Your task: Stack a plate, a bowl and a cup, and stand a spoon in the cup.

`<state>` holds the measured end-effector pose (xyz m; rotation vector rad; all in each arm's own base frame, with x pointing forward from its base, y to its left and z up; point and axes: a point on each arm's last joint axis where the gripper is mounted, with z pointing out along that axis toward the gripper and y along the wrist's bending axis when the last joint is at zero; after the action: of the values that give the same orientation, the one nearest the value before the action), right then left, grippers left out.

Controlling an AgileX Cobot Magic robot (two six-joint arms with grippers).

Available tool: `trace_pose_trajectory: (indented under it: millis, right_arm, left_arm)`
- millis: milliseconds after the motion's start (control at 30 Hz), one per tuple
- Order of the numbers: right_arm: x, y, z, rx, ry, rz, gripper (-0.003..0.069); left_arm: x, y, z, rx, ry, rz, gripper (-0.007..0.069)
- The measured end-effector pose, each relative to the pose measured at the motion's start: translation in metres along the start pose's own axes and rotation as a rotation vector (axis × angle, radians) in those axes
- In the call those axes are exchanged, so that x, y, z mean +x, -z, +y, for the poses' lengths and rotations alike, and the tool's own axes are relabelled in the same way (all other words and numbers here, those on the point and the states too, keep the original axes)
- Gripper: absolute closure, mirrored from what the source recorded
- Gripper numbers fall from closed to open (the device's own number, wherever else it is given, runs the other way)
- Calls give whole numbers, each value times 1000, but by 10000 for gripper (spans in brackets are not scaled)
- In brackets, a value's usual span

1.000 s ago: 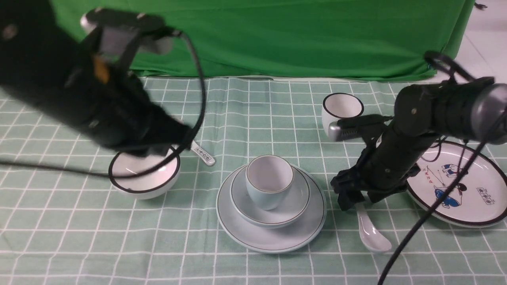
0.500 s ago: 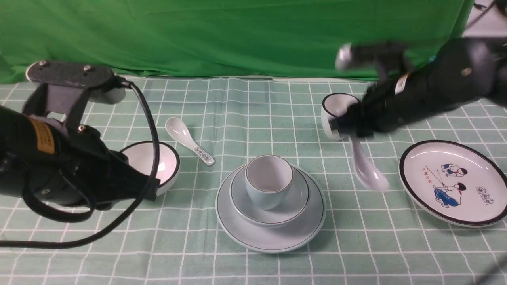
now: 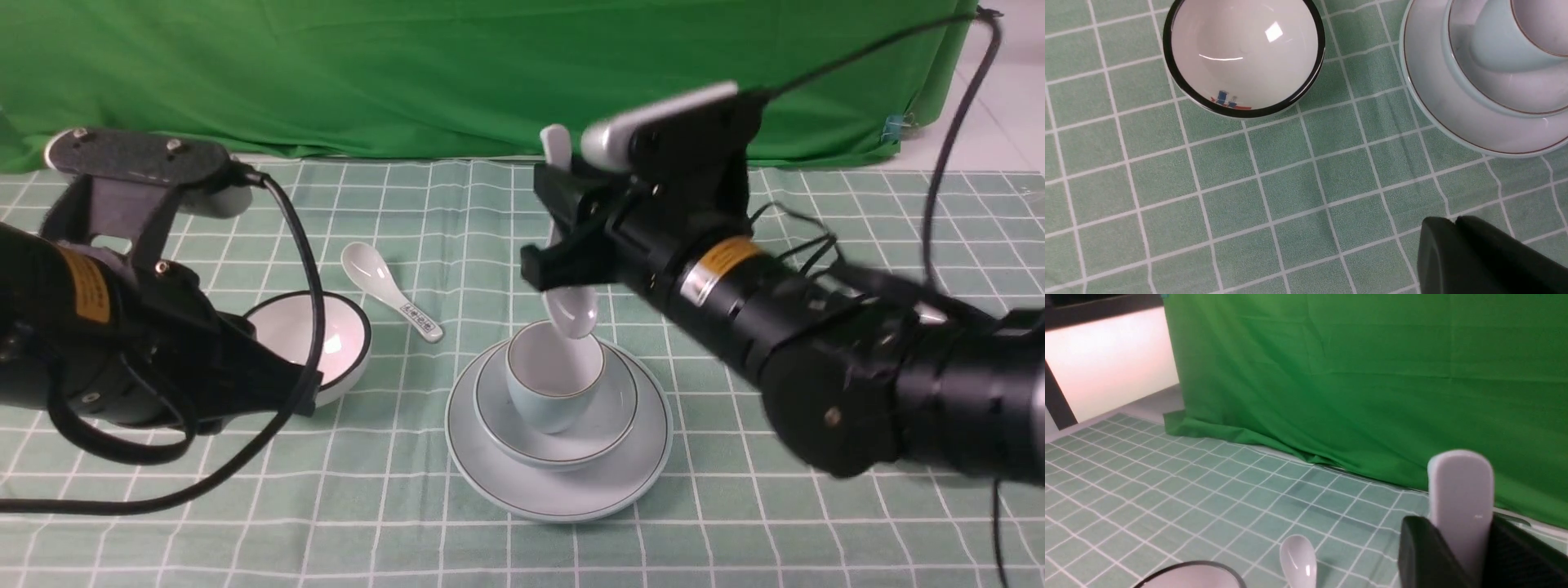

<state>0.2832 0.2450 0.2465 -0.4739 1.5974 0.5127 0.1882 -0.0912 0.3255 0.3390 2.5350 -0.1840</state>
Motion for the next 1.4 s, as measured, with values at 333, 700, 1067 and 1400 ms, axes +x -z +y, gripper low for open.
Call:
trace_pose_trajectory:
  millis: [333,700,1067,1400]
  right_arm:
    - [39,-14,5,-3,37,49,484]
    - [46,-12,6,-15,54,147,250]
    - [-66,106,-5,-118,57,464,602]
    - [-88,274,-44,138,6,91,638]
  left_arm:
    - [0,0,3,-31,-22,-4,617]
    - [-2,0,3,-37,-27,-18,617]
    - [-3,0,3,-36,-29,-32,616]
    - [-7,1,2,-22,-26,-85,617]
